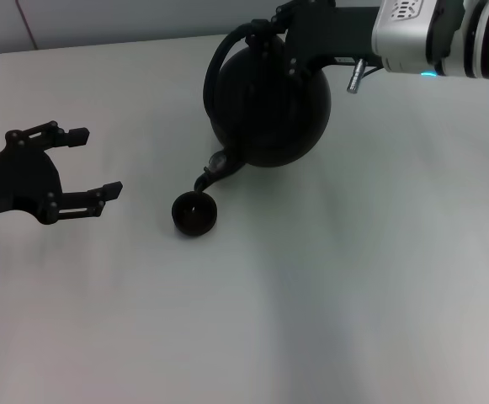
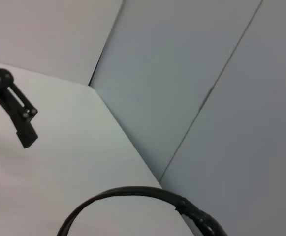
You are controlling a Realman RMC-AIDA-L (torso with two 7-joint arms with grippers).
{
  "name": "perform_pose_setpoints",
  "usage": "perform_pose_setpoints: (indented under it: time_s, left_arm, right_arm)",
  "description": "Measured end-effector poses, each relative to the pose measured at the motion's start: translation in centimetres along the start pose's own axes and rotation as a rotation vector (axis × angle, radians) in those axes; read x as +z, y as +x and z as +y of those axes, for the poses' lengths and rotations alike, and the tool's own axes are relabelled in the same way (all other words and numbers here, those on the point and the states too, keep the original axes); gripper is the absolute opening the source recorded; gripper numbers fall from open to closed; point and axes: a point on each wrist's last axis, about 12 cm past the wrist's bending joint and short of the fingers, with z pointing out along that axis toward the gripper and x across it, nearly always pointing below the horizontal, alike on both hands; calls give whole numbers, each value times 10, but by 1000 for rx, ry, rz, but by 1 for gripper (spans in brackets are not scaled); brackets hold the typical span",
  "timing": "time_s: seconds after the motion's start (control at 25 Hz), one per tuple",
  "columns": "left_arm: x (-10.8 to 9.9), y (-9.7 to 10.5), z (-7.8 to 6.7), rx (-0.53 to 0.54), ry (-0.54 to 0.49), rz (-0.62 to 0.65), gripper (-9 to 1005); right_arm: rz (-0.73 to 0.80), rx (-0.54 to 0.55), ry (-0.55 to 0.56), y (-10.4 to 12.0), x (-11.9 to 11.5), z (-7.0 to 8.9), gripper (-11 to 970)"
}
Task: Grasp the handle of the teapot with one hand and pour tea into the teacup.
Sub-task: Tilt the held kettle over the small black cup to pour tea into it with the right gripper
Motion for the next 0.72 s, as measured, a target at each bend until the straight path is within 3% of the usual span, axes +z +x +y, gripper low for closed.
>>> perform_pose_setpoints:
  time_s: [0.72]
  left_arm:
    - [0, 2, -1, -5, -3, 1, 870]
  right_arm:
    - [20, -70, -28, -6, 2, 4, 114]
